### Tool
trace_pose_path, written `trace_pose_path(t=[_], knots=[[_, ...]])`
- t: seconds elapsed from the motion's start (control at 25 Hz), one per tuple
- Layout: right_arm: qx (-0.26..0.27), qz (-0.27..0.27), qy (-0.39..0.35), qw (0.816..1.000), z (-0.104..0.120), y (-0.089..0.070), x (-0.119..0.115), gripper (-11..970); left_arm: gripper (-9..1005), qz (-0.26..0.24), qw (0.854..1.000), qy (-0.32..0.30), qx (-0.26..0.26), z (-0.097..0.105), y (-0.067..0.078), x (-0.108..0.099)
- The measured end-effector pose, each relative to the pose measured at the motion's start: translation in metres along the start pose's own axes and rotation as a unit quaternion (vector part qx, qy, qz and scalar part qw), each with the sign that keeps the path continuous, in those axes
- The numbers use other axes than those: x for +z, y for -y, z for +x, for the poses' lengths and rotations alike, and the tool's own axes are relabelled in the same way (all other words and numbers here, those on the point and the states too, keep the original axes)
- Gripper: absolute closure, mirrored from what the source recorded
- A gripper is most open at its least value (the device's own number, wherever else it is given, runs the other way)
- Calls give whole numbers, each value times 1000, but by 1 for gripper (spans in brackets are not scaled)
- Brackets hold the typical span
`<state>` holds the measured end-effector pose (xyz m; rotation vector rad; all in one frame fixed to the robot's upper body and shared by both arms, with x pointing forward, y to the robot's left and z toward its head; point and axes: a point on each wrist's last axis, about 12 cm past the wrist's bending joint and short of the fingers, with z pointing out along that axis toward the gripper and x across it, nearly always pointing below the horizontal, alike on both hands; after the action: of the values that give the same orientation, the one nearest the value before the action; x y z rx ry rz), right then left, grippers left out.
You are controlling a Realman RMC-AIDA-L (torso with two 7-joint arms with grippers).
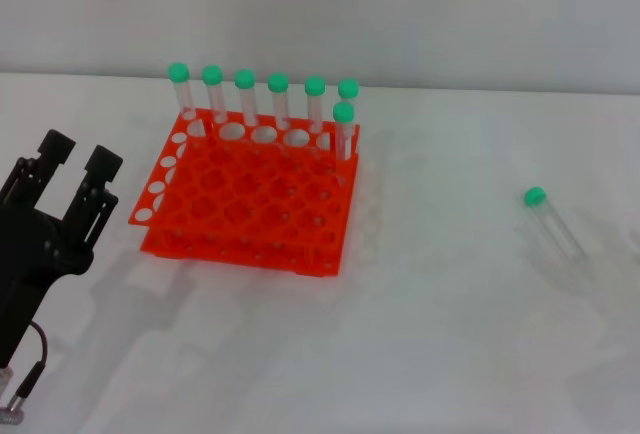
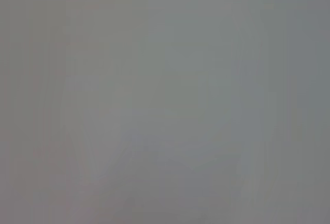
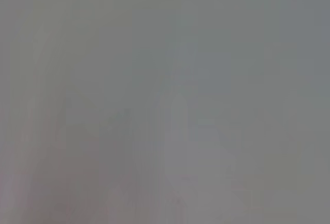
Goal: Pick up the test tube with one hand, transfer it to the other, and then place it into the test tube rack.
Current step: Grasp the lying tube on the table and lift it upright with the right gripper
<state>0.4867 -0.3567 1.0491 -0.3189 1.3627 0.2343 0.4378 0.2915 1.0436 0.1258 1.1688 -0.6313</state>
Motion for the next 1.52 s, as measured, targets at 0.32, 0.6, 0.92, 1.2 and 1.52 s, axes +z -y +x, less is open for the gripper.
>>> trace_pose_path(t=[0.32,0.6,0.92,1.2,1.52], knots=[[-1,1,-1,1000,-1,2,3,101,395,6,1000,7,3,-1,-1,9],[-2,-3,-15,1000,2,2,14,102,398,-7,1000,11,7,-2,-3,7],[2,-15,-33,999,-4,16,16,101,401,-8,1000,8,7,-1,-4,8],[32,-62,-146,987,-24,46,39,102,404,-17,1000,1,8,0,-5,2],[8,-141,-275,951,-75,44,78,101,408,-23,1000,-6,14,1,-5,-2]])
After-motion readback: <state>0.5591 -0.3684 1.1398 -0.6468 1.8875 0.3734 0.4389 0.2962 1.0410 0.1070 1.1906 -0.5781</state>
